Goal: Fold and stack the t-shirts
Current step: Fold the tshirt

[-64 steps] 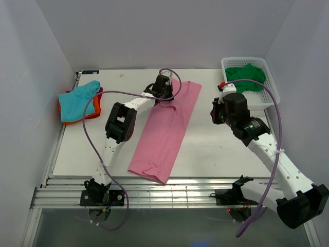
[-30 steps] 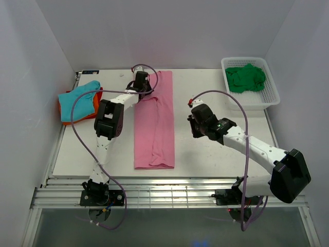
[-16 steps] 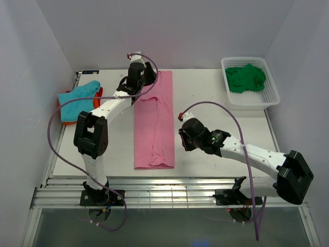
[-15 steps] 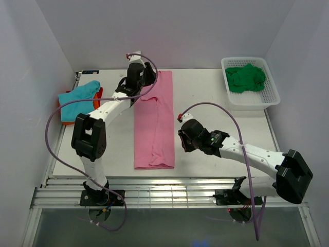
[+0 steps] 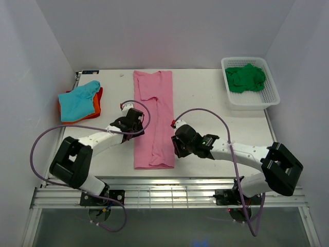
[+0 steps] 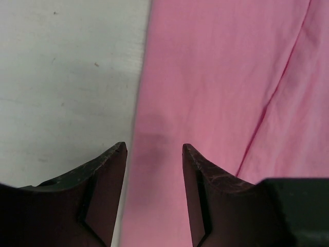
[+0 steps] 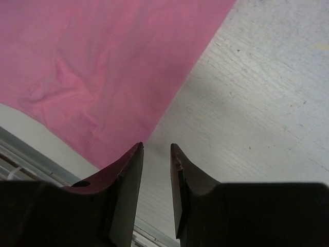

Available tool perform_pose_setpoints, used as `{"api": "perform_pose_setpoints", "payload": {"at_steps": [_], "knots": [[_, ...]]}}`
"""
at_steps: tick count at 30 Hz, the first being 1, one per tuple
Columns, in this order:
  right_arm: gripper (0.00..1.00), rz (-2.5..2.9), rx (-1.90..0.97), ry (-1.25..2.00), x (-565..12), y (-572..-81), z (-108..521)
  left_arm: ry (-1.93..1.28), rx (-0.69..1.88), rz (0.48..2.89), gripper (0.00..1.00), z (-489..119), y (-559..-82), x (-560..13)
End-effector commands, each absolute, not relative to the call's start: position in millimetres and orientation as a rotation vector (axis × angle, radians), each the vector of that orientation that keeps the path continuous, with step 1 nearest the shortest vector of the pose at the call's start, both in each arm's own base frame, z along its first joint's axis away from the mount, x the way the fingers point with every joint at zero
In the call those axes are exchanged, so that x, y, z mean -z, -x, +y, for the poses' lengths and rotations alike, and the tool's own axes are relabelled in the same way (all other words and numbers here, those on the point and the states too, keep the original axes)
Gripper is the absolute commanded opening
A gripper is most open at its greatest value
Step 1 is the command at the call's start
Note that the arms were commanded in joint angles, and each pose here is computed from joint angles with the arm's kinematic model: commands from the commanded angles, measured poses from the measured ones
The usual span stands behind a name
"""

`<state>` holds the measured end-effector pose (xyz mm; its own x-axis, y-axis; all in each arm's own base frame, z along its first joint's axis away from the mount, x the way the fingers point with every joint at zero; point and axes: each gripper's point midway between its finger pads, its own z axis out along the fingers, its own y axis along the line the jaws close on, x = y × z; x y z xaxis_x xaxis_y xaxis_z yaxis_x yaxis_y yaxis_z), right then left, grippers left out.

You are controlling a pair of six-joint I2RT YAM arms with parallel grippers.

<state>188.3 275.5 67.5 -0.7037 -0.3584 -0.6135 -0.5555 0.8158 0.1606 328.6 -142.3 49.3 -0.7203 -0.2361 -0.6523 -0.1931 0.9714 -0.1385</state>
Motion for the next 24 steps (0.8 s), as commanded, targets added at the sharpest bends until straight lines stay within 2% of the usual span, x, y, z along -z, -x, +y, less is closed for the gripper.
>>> {"api": "perform_pose_setpoints", "payload": {"at_steps": [1,10,15,24], "knots": [[0.34,2.391,-0.555,0.674,-67,-185,297,0.401,0.094,2.322,0.58,-133,-309,-77],[0.37,2.423,-0.571,0.729,-50,-169,308,0.436,0.158,2.337,0.6,-119,-254,-88],[0.37,2.427,-0.557,0.728,-49,-161,307,0.456,0.225,2.403,0.6,-118,-225,-67],[0.38,2.408,-0.547,0.714,-54,-160,308,0.482,0.296,2.397,0.6,-115,-207,-61]]}}
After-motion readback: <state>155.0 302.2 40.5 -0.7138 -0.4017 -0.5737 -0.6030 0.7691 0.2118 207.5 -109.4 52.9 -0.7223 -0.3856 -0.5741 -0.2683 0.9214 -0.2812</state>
